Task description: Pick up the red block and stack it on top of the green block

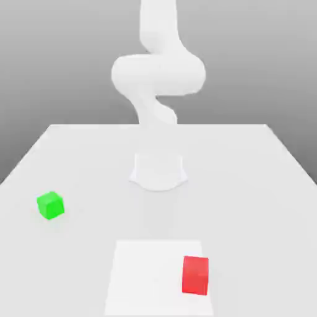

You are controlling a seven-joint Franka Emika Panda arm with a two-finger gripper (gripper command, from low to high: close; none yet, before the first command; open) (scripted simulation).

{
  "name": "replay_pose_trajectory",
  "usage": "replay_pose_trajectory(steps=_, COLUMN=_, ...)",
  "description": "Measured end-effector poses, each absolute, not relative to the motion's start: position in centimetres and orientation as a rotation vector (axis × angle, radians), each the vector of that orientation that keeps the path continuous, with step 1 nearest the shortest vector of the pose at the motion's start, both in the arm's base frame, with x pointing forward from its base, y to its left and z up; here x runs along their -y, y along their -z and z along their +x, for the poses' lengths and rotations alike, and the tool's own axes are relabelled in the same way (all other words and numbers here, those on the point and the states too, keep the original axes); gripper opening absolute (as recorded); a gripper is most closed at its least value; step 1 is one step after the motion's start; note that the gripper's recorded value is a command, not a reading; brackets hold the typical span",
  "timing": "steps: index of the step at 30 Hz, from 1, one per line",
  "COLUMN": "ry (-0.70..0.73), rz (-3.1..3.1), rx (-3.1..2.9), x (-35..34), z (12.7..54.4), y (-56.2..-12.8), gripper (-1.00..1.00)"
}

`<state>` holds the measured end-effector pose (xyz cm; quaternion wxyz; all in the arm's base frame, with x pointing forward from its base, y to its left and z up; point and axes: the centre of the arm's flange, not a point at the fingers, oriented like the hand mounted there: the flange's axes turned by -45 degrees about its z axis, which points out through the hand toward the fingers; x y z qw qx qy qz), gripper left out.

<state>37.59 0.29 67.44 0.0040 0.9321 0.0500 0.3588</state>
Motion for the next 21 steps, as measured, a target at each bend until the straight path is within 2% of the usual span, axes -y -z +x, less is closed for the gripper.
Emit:
replay_pose_trajectory(steps=5, ry=-0.918, rz=2.928, rx=-0.524, x=-1.5, z=42.5, y=-59.3, gripper=0.0)
replay_pose_trajectory(steps=10, ry=-0.719, rz=2.887, rx=-0.879, x=-3.1, z=45.6, y=-50.9, gripper=0.0)
replay_pose_trajectory(steps=15, ry=-0.52, rz=2.8, rx=-1.228, x=-4.8, z=46.9, y=-42.2, gripper=0.0)
replay_pose_trajectory(steps=21, ry=-0.281, rz=2.636, rx=-1.631, x=-6.5, z=46.2, y=-31.9, gripper=0.0)
